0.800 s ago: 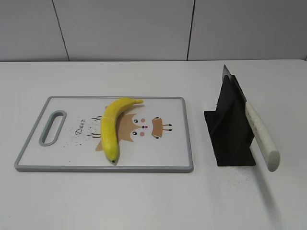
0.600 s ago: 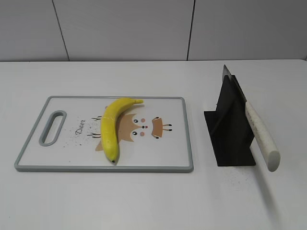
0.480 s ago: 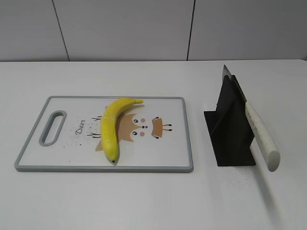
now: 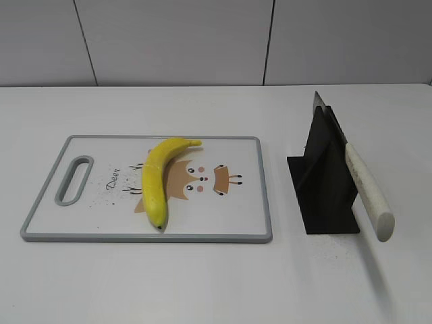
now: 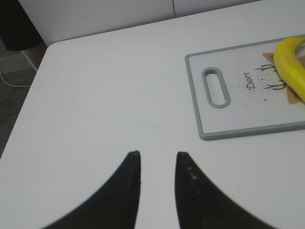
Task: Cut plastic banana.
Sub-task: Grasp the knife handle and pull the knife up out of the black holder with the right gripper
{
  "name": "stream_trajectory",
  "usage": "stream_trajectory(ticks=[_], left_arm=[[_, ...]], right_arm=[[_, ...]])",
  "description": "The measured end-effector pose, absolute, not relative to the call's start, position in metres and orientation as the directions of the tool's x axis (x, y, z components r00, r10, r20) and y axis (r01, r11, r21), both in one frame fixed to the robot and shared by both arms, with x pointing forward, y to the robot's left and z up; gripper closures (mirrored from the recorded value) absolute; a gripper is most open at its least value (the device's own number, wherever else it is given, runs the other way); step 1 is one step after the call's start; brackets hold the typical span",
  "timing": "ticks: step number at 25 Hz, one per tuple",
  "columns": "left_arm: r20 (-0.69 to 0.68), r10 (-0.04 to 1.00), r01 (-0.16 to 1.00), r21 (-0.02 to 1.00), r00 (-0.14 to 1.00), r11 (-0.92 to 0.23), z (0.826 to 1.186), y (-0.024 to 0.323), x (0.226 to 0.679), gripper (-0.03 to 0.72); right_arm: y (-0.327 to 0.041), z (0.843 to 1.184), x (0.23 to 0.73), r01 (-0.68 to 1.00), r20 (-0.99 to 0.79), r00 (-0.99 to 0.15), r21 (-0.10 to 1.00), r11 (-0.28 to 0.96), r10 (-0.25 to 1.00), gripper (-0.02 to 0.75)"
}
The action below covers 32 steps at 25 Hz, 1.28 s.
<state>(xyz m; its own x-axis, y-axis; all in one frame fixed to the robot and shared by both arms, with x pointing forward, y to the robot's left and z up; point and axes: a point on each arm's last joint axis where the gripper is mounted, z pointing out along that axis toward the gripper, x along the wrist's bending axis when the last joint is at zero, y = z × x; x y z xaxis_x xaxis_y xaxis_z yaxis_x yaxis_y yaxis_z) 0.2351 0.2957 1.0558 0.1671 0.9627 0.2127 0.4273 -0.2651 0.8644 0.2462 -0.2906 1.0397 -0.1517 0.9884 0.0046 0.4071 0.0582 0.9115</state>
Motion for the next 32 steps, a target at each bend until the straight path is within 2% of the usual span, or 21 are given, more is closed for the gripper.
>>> stream_trajectory(ticks=[20,22,27,28,32], left_arm=[[0.206,0.964,0.423,0.868,0.171,-0.261,1.0562,0.2951,0.2352,0.441],[0.195,0.965,0.421,0.871,0.178,-0.254,1.0562,0.294,0.2352,0.392],[0.122,0.974,0.42,0.887,0.193,-0.194,1.0566,0.2897,0.235,0.139],[0.113,0.975,0.421,0.888,0.19,-0.185,1.0566,0.2896,0.235,0.107],[0.096,0.979,0.425,0.89,0.182,-0.166,1.0566,0.2895,0.235,0.062]], right_arm=[[-0.2906,1.0397,0.2462,0.407,0.005,-0.152,0.912,0.058,0.988,0.182],[-0.2906,1.0397,0.2462,0.407,0.005,-0.152,0.912,0.058,0.988,0.182],[-0.2906,1.0397,0.2462,0.407,0.005,-0.152,0.912,0.058,0.988,0.182],[-0.2906,1.0397,0.2462,0.407,0.005,-0.152,0.912,0.058,0.988,0.182],[-0.2906,1.0416,0.2443,0.41,0.004,-0.153,0.91,0.06,0.988,0.182]])
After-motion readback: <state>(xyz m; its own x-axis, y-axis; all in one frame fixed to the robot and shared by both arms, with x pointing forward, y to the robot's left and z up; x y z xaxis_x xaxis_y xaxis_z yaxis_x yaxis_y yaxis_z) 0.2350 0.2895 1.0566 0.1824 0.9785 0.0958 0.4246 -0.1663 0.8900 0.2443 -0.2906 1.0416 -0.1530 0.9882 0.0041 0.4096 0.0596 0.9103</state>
